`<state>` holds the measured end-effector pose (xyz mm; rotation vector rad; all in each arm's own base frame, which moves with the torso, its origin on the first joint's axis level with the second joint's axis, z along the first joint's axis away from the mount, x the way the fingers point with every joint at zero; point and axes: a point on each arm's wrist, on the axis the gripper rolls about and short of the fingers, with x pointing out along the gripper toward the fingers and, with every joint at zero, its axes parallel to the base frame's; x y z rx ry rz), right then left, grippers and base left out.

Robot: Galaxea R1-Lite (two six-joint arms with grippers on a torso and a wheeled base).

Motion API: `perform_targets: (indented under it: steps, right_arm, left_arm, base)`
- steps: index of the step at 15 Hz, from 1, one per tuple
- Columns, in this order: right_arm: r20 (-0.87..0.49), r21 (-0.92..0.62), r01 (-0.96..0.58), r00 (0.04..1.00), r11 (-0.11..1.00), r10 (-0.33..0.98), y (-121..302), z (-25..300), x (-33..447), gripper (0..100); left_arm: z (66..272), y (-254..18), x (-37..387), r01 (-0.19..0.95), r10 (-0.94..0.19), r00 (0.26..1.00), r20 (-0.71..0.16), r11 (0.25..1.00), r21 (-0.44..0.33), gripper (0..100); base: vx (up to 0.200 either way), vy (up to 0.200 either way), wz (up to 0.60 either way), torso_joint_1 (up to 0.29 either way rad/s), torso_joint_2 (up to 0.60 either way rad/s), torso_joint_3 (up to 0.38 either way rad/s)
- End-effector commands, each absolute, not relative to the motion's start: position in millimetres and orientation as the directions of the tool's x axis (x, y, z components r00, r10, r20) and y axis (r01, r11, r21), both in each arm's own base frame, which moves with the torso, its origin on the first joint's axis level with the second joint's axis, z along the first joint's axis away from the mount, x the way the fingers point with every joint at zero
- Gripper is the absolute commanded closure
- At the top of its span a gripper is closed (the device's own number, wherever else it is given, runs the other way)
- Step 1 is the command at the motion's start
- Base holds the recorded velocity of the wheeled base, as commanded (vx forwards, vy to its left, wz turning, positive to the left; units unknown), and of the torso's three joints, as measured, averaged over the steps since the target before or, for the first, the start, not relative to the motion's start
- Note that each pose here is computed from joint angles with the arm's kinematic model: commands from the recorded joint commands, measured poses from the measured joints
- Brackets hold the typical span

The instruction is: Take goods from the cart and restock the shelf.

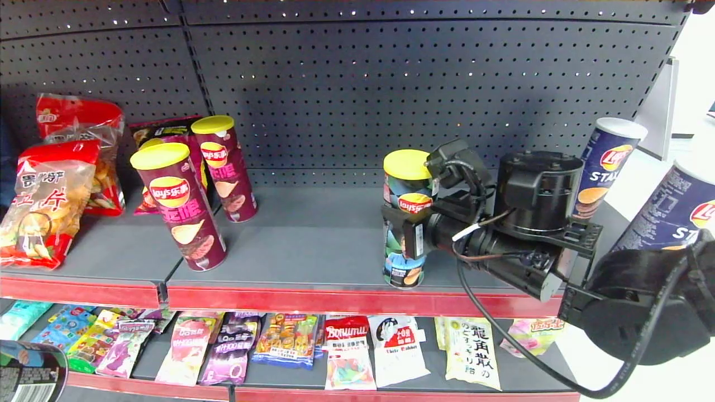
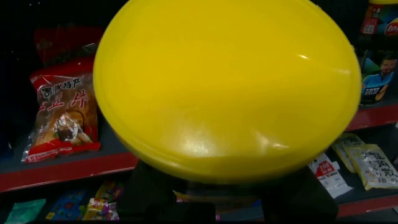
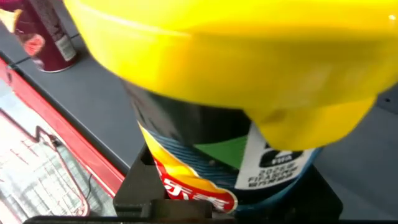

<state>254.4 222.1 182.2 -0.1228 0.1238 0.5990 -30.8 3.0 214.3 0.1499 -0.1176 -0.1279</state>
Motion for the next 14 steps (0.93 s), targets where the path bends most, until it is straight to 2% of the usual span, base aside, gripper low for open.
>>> perform_targets:
  steps: [1, 13, 14]
  right_arm:
    - [-0.153, -0.08, -0.565, 0.821, 0.821, 0.55, 222, 182, 253, 100]
    - [-0.192, -0.082, -0.584, 0.805, 0.808, 0.562, 222, 172, 244, 100]
    - [-0.192, -0.08, -0.583, 0.805, 0.808, 0.562, 222, 172, 244, 0]
  left_arm:
    - [214, 3, -31, 0.118, -0.135, 0.985, 0.107, 0.981, 0.156, 100]
    - [213, 3, -31, 0.118, -0.135, 0.985, 0.104, 0.981, 0.156, 100]
    - [213, 3, -31, 0.118, -0.135, 0.985, 0.104, 0.981, 0.156, 100]
  base:
    - [0.0, 0.0, 0.0, 0.0, 0.0, 0.0]
    - [0.0, 0.0, 0.0, 0.0, 0.0, 0.0]
    - [0.0, 0.0, 0.0, 0.0, 0.0, 0.0]
